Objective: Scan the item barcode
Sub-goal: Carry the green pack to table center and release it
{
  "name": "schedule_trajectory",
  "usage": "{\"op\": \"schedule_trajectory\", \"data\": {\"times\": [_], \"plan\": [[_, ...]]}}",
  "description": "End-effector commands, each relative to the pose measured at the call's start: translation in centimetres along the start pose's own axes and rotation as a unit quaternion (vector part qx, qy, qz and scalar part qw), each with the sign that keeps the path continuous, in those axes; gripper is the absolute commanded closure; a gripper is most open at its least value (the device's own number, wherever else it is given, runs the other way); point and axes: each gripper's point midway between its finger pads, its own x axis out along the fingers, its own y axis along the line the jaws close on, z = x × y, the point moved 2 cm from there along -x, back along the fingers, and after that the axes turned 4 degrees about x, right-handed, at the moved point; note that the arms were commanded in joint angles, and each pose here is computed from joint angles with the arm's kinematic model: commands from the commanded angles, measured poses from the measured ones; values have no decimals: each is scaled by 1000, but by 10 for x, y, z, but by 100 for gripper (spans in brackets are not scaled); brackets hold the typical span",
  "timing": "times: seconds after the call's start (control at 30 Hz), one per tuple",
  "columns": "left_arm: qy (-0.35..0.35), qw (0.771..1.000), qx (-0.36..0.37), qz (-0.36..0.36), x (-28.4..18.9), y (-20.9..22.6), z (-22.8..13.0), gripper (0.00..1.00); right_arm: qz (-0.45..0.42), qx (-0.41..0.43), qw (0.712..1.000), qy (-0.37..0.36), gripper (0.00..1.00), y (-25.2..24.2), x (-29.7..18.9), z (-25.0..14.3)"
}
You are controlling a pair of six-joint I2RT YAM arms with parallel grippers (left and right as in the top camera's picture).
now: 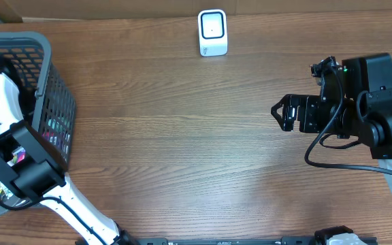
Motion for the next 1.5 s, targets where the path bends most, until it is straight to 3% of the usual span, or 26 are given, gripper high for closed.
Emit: {"op": "schedule_trajectory", "data": {"times": [0.0, 0.1, 0.2, 0.27, 0.37, 0.4, 0.5, 0.7, 0.9, 1.1, 1.13, 1.2, 1.3, 1.37, 1.47], "plan": [[-120, 991, 29, -48, -109, -6, 21, 96, 4, -5, 1000, -14, 0, 4, -7, 5], [-183, 979, 43, -74, -179, -3, 13, 96, 5, -5, 1000, -14, 0, 5, -7, 5], [-255, 958, 72, -114, -259, 2, -19, 96, 5, -5, 1000, -14, 0, 5, -7, 5], [-280, 945, 91, -144, -287, -5, -41, 96, 5, -6, 1000, -15, 0, 5, -7, 5], [-272, 920, 190, -210, -309, -48, -88, 96, 6, -7, 1000, -19, 0, 5, -6, 7], [-238, 903, 258, -245, -304, -79, -117, 96, 5, -6, 1000, -17, 0, 5, -6, 6], [-166, 873, 358, -286, -280, -131, -169, 96, 5, -6, 1000, -15, 0, 5, -6, 5], [-30, 829, 481, -284, -186, -211, -269, 96, 2, -6, 1000, -19, 0, 4, -6, 7], [109, 784, 529, -307, -101, -259, -367, 96, -4, -6, 1000, -20, 0, 2, -6, 7], [172, 753, 555, -308, -58, -282, -437, 95, -4, -6, 1000, -20, 0, 2, -6, 7], [174, 748, 560, -311, -57, -285, -445, 87, -4, -6, 1000, -20, 0, 2, -6, 7], [172, 737, 574, -312, -58, -286, -460, 55, -4, -6, 1000, -20, 0, 2, -6, 7], [167, 728, 589, -308, -60, -284, -475, 29, -4, -6, 1000, -20, 0, 2, -6, 7], [164, 723, 595, -311, -68, -286, -481, 23, -4, -6, 1000, -20, 0, 2, -6, 7], [136, 737, 588, -306, -94, -291, -460, 26, -3, -6, 1000, -20, 0, 2, -6, 7]]}}
